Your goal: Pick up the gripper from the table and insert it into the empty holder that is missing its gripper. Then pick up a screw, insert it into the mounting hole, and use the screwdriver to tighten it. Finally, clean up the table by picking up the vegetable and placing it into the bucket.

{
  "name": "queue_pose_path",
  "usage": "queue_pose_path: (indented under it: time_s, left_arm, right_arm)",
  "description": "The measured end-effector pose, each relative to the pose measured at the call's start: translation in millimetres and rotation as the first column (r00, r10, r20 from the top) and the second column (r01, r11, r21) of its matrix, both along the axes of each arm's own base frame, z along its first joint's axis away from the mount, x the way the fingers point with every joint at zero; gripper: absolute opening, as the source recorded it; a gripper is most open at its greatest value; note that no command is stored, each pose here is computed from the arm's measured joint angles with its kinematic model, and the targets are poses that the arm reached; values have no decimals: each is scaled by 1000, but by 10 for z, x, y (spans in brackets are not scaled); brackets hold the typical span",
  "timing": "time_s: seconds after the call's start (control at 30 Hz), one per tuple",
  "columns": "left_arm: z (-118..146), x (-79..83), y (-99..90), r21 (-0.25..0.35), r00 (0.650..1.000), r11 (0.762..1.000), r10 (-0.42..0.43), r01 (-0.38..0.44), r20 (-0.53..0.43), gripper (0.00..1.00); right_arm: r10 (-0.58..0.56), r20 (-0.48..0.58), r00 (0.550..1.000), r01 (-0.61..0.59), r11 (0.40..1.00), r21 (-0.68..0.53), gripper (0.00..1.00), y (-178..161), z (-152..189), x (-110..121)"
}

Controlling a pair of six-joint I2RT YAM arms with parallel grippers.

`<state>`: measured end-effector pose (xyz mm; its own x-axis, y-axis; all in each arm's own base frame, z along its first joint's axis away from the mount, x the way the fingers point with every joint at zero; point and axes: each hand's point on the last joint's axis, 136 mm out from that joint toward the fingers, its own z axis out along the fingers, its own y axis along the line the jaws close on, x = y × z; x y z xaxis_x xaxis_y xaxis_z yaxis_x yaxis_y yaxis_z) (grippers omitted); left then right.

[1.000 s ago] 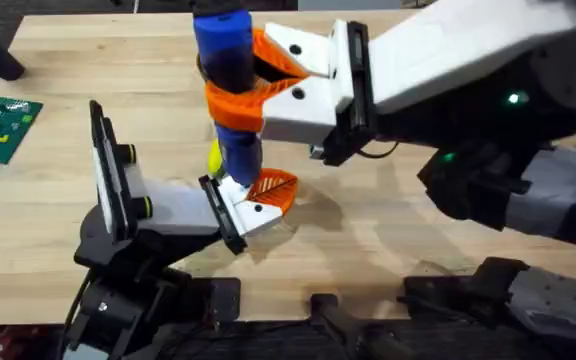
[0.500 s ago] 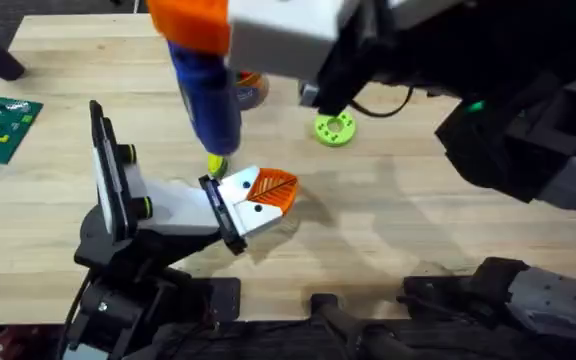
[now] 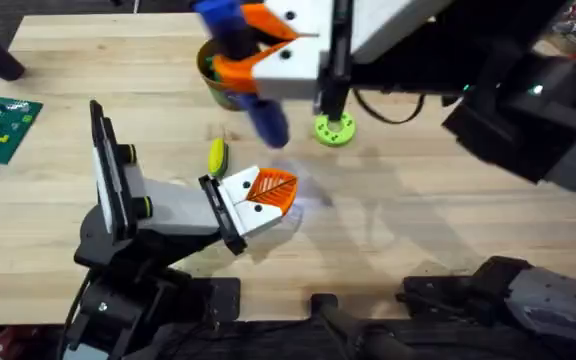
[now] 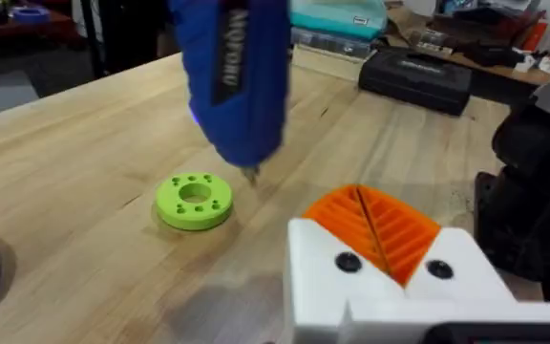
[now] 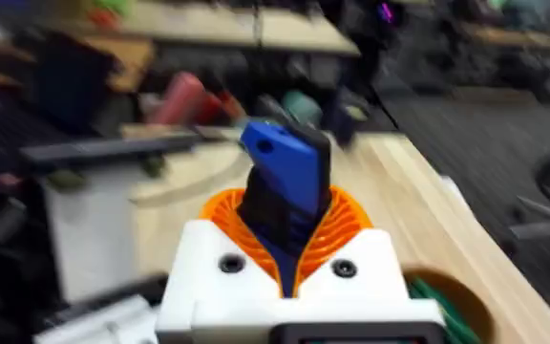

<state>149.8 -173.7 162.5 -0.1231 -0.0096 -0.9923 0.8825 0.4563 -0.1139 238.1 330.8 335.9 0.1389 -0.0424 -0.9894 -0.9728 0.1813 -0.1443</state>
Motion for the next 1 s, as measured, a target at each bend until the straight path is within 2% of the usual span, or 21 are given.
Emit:
queue_pose_path:
  time_s: [0.13,0.33,0.5,0.73,0.87,1.0]
  left_arm:
    - [0,0,0,0,1000,1000,0,0,0,9]
    - [0,0,0,0,1000,1000,0,0,0,9]
    - [0,0,0,0,1000,1000,0,0,0,9]
    - [0,0,0,0,1000,1000,0,0,0,9]
    - [0,0,0,0,1000,1000,0,0,0,9]
    - [0,0,0,0,1000,1000,0,0,0,9]
  right_arm:
    - [-78,39,996,81,994,-80,50,-208,-134,260]
    - [-134,164,977,167,964,-209,50,-507,-306,521]
    - [-181,266,947,265,907,-327,50,-789,-547,735]
    - [-158,451,878,404,748,-526,50,-1097,-1054,1118]
    - [-72,520,851,444,625,-642,50,-1219,-1472,1340]
    - [31,541,841,459,489,-742,50,-1375,-1908,1515]
